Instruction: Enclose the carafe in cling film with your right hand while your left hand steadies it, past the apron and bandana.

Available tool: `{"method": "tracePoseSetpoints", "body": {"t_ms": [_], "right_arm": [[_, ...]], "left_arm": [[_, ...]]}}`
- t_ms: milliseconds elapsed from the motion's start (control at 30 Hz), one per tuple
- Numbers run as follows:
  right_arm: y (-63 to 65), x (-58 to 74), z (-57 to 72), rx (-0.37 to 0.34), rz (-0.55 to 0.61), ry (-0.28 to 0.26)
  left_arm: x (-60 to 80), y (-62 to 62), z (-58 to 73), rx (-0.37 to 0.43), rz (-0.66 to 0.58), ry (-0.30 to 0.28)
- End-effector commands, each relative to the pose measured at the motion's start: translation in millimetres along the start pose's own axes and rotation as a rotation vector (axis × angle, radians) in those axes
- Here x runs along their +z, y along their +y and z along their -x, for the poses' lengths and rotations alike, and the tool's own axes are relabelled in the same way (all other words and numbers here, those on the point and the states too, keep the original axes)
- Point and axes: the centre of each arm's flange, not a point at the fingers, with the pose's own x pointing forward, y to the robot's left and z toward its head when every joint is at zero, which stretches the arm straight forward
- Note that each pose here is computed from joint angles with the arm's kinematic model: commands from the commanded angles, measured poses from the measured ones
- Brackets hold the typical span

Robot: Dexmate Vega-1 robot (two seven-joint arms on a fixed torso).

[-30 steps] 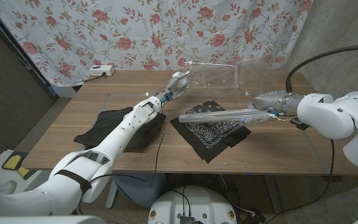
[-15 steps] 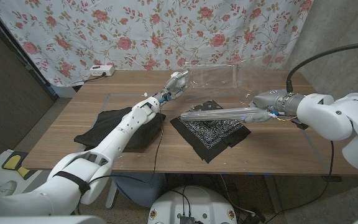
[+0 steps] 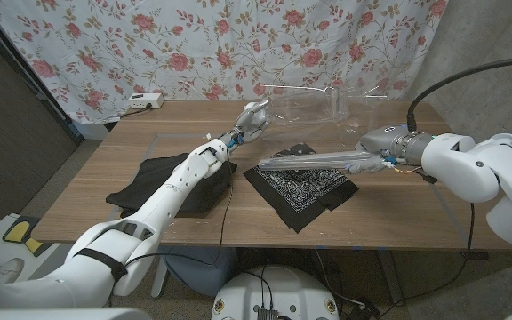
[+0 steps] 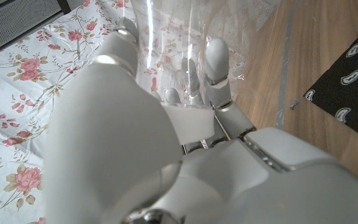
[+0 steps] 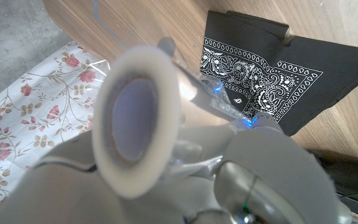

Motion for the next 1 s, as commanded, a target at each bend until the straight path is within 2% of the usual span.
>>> {"method": "tracePoseSetpoints", "body": {"t_ms": [33,167,500,1000], "right_arm": [[0.5,-6.8,-1.3,-0.025,0.010,0.041],[1.5,-13.0,-2.5,-0.031,0.003,0.053],[6.0,-13.8,-13.6,-0.027,0.016,0.041],[2.2,-24.7,-21.2,-0.015,0.034,0.071]], "left_arm": [[-1.2,-2.7,4.4,-0.025,0.002,0.008],[-1.3,-3.3,6.6,-0.035,0.000,0.015],[-0.5,-7.1,11.1,-0.053,0.004,0.013],[-3.8,-8.2,14.3,-0.089,0.020,0.020]]}}
